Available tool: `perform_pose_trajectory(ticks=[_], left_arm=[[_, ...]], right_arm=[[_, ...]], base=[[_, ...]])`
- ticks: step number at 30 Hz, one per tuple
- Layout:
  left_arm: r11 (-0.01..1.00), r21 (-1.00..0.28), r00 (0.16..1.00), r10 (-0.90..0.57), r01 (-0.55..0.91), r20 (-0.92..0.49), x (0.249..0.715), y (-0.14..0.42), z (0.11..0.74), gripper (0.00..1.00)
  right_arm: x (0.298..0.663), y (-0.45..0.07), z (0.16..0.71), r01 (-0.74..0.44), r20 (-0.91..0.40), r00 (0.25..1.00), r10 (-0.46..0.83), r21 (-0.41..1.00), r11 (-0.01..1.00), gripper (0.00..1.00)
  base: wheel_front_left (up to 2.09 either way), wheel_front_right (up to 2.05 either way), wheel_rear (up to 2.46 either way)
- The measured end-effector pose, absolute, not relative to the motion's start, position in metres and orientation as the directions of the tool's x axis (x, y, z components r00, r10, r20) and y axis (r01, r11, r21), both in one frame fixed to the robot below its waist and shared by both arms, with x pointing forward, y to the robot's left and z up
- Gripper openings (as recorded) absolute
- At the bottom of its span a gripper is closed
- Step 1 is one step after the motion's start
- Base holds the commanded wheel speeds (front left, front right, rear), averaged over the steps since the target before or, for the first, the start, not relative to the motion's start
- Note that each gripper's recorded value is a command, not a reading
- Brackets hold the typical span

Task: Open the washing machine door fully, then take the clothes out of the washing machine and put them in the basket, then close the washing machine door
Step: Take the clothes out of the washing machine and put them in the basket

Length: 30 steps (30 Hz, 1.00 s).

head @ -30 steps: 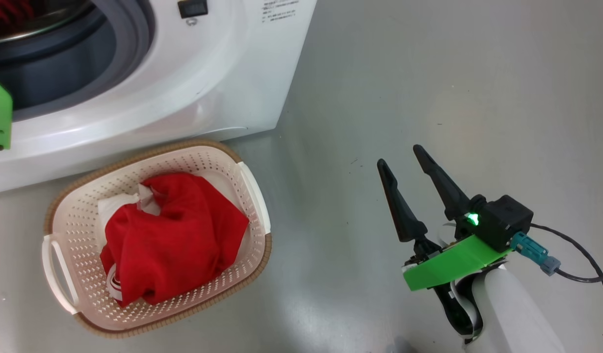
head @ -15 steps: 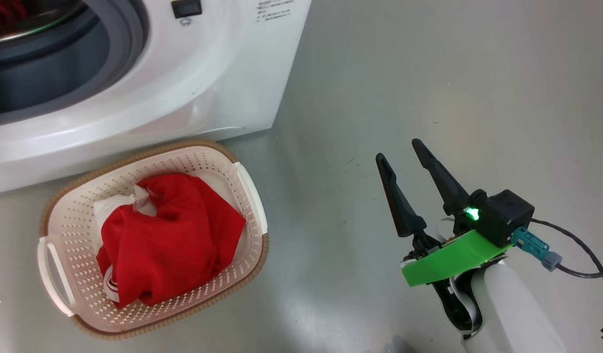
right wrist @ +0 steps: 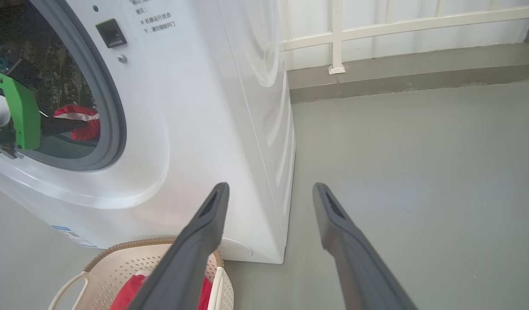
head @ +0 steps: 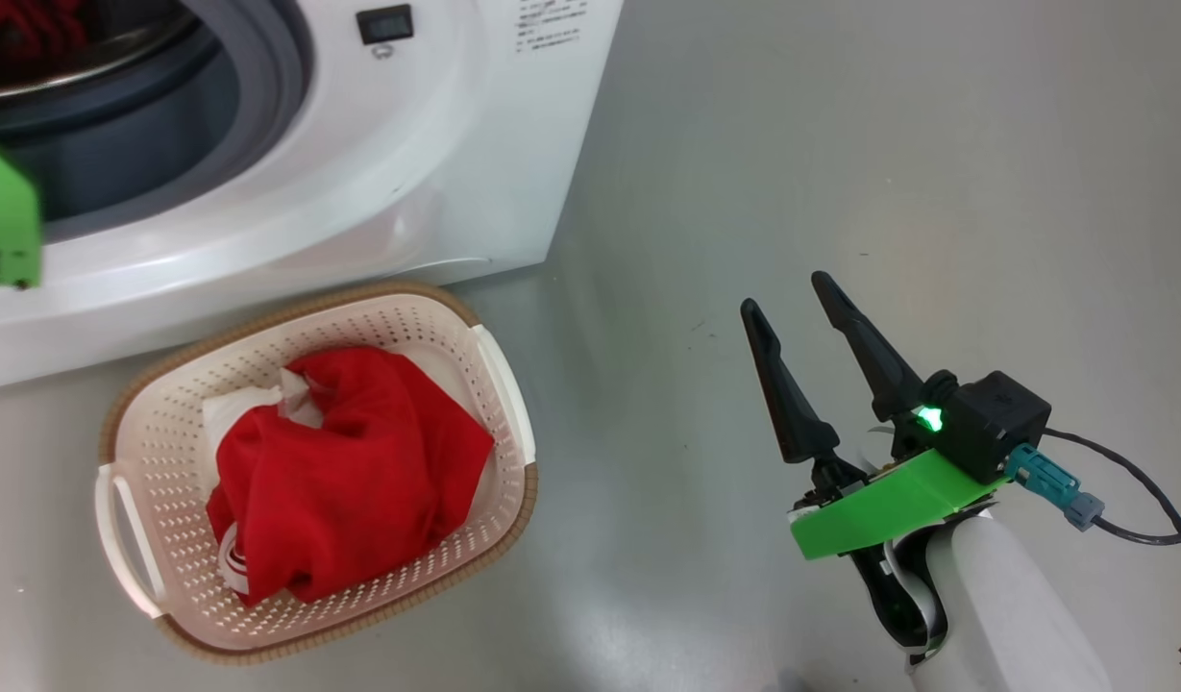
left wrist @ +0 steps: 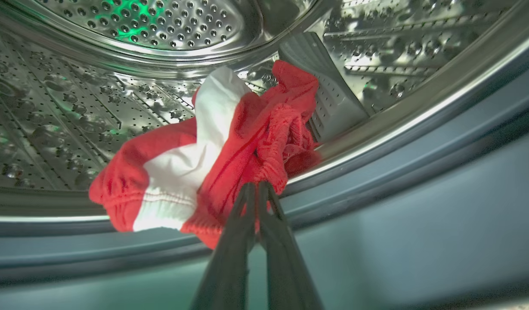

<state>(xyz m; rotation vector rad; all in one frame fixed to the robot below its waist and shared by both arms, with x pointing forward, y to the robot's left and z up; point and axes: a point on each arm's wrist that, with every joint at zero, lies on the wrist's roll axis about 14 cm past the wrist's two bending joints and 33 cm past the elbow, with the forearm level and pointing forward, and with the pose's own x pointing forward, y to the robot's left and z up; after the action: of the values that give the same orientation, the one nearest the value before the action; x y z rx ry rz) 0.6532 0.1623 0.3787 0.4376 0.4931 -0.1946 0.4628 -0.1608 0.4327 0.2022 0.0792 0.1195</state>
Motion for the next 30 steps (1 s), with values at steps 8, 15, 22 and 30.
perform_pose_trajectory(ticks=[8,15,22,30], left_arm=[[0.950,0.174,0.907,-0.176,0.258,-0.382,0.648,0.131,0.403,0.00],[0.979,0.003,0.937,-0.196,0.206,-0.290,0.635,0.128,0.418,0.00],[0.975,-0.135,0.956,-0.202,0.176,-0.213,0.615,0.127,0.429,0.00],[0.963,-0.221,0.967,-0.192,0.152,-0.169,0.584,0.131,0.427,0.00]], right_arm=[[0.466,-0.154,0.439,-0.130,-0.046,0.989,0.143,0.210,0.969,1.00],[0.466,-0.148,0.446,-0.149,-0.029,0.987,0.158,0.197,0.969,1.00],[0.460,-0.143,0.446,-0.160,-0.032,0.985,0.170,0.197,0.967,1.00],[0.461,-0.133,0.450,-0.186,-0.021,0.981,0.193,0.195,0.963,1.00]], base=[[0.00,0.00,0.00],[0.00,0.00,0.00],[0.00,0.00,0.00],[0.00,0.00,0.00]])
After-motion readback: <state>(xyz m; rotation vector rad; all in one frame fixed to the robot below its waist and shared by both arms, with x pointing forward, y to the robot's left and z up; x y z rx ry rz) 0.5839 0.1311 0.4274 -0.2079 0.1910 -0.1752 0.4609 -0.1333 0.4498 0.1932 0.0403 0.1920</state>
